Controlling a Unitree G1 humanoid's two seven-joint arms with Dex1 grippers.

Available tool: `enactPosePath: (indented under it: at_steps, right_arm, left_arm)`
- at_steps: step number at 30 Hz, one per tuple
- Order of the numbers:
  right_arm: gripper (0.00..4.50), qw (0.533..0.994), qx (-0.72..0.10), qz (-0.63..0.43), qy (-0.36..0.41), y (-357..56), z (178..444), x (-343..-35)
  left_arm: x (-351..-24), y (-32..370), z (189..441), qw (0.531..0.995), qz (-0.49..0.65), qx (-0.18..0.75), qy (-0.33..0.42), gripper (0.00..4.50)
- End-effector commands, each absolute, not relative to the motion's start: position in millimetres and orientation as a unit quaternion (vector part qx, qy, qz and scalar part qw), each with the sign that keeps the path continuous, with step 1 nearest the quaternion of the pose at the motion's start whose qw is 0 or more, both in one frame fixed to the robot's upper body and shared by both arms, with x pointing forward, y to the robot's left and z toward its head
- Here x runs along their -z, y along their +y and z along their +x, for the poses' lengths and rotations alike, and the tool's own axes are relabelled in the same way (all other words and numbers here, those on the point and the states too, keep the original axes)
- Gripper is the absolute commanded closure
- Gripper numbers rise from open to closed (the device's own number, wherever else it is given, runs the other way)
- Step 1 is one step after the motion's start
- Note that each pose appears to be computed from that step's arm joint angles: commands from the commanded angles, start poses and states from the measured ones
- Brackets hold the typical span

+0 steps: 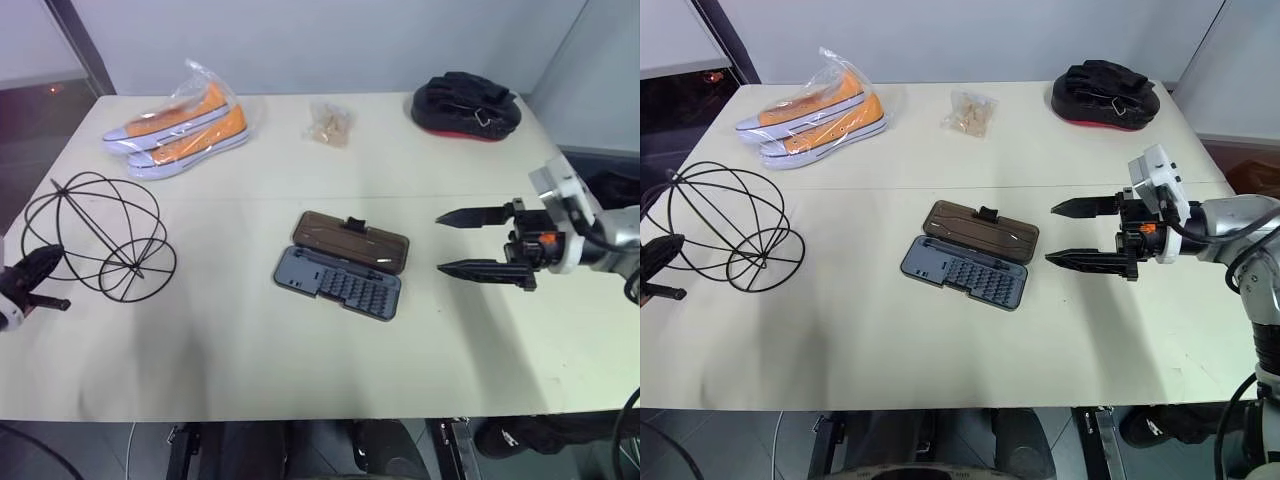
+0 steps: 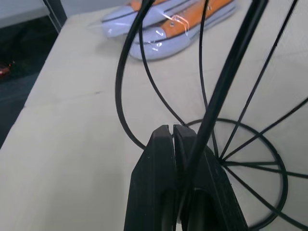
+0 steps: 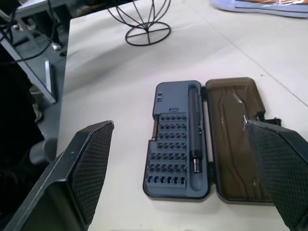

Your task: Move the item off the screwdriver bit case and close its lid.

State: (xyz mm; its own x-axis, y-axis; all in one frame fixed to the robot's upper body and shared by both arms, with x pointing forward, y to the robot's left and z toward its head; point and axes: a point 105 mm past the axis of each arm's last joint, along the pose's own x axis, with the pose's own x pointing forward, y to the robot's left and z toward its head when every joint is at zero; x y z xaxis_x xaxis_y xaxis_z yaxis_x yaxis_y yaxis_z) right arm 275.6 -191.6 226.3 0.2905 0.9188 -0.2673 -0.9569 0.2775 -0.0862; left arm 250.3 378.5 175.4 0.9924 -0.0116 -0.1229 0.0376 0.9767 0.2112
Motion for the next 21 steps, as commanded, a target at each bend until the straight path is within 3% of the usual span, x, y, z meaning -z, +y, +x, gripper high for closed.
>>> enactPosePath:
  at_steps: [1, 7, 13, 21]
  right_arm:
    - [0.00, 0.798, -0.586, -0.127, 0.062, -191.4, 277.1, -235.9]
    - [0.00, 0.798, -0.587, -0.126, 0.062, -191.1, 279.8, -234.0]
    - [0.00, 0.796, -0.588, -0.128, 0.069, -193.2, 283.1, -231.6]
    - [0.00, 0.798, -0.583, -0.135, 0.079, -197.8, 289.7, -225.3]
  left_arm:
    - [-177.0, 387.2, 244.4, 0.991, 0.117, -0.002, 0.065, 3.10]
    - [-177.6, 390.0, 234.4, 0.989, 0.131, 0.004, 0.067, 0.02]
    - [-200.8, 380.6, 209.6, 0.994, 0.091, 0.055, 0.039, 0.02]
    - [-213.8, 357.2, 170.4, 0.982, 0.054, 0.157, 0.089, 0.02]
